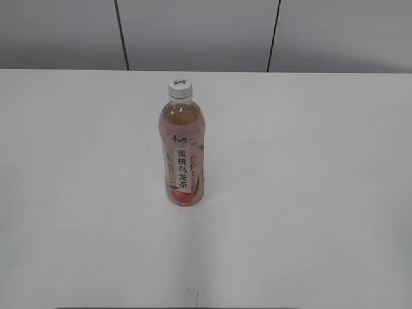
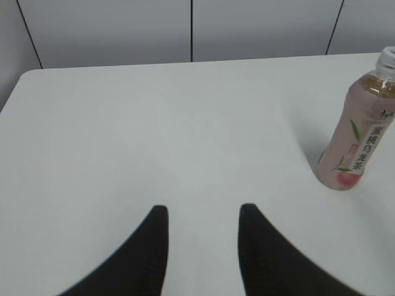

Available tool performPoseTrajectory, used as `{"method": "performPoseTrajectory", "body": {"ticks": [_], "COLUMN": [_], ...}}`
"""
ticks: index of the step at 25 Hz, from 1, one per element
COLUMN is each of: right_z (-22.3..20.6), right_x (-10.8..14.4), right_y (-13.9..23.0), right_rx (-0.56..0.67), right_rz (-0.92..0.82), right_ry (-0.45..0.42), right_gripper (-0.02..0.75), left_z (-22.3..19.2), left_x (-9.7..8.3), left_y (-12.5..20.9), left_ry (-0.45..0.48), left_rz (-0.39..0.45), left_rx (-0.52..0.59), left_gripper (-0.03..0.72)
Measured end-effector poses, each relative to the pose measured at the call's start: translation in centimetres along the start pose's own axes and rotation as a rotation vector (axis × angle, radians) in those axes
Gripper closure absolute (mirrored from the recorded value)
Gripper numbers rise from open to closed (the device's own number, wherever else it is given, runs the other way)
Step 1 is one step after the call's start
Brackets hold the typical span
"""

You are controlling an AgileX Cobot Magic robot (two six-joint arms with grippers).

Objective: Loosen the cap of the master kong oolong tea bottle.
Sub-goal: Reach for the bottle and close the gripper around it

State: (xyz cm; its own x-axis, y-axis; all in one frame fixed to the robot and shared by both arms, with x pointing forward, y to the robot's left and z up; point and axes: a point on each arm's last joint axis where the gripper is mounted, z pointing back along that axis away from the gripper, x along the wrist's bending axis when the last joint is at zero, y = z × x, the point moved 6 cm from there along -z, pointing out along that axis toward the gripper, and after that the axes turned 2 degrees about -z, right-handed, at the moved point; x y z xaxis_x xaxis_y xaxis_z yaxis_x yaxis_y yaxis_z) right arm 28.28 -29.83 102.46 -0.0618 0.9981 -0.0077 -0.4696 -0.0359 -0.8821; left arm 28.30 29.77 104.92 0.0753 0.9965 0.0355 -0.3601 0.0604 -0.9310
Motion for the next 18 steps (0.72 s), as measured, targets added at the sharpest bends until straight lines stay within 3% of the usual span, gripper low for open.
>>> {"method": "performPoseTrajectory", "body": {"ticks": [2, 7, 9, 18], "right_z": [0.0, 0.0, 0.0, 0.0], "right_x": [0.0, 0.0, 0.0, 0.0], "right_y": [0.0, 0.0, 0.0, 0.0], "right_rx": [0.000, 0.000, 0.000, 0.000], "right_rz": [0.000, 0.000, 0.000, -0.002], "right_ry": [0.000, -0.001, -0.001, -0.003], "right_gripper": [0.172, 0.172, 0.172, 0.172], "left_z": [0.3, 0.8, 0.0, -8.8], "left_x": [0.0, 0.0, -0.1, 0.1], "left_y": [-0.6, -5.1, -6.2, -8.8], "left_ry": [-0.003, 0.005, 0.020, 0.038], "left_rz": [-0.001, 0.018, 0.041, 0.161], "left_rx": [-0.030, -0.332, -0.388, -0.310], "left_gripper": [0.440, 0.441, 0.441, 0.441]}}
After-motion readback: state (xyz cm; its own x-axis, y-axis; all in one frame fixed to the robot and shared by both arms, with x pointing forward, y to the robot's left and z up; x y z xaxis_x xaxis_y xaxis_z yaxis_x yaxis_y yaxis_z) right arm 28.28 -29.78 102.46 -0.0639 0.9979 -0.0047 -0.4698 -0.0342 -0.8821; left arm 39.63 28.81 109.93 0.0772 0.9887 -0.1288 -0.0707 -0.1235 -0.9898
